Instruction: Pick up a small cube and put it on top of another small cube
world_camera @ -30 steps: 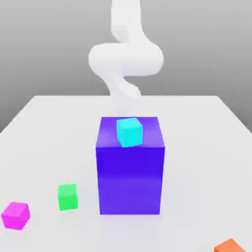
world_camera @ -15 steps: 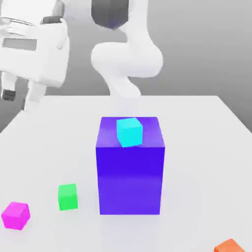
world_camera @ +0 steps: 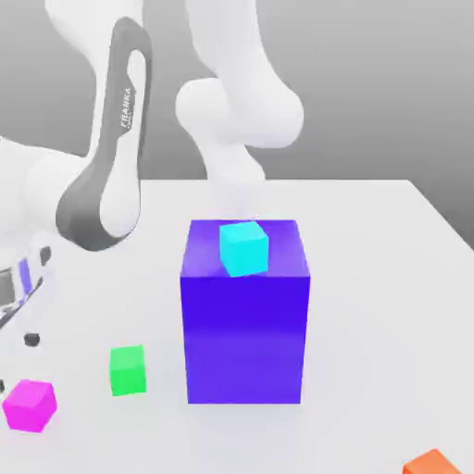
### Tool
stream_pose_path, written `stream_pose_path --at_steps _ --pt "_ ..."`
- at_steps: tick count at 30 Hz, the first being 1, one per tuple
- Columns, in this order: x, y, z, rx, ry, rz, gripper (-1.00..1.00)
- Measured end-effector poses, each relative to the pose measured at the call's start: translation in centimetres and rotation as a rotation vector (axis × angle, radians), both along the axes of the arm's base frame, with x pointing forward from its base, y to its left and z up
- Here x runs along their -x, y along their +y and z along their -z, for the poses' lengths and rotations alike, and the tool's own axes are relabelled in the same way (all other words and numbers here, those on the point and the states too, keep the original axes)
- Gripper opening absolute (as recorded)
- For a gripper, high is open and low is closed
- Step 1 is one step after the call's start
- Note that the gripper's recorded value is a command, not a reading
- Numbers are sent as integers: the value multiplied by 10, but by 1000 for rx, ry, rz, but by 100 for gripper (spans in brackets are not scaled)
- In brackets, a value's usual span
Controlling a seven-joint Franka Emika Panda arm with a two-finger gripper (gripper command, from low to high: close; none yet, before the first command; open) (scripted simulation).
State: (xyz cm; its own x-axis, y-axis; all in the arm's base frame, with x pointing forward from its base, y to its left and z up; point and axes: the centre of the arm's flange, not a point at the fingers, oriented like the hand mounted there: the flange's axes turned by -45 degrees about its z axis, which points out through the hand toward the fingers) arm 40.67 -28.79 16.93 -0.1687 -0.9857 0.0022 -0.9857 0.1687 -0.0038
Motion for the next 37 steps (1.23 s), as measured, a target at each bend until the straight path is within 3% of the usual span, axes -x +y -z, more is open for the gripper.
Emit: stream_pose_path --at_steps 2,3,10,15,27,34,35,37 --pt "1 0 28 -2 2 6 0" --pt "2 0 37 -3 3 7 -100" --pt "2 0 37 -2 1 8 -100" --pt "3 4 -19 -2 2 -3 -100" --pt "63 116 -73 -2 4 -368 -100" --pt "70 121 -18 0 3 -390 -100" --pt "71 122 -12 0 3 -391 100" --pt "71 122 -12 0 3 -391 100"
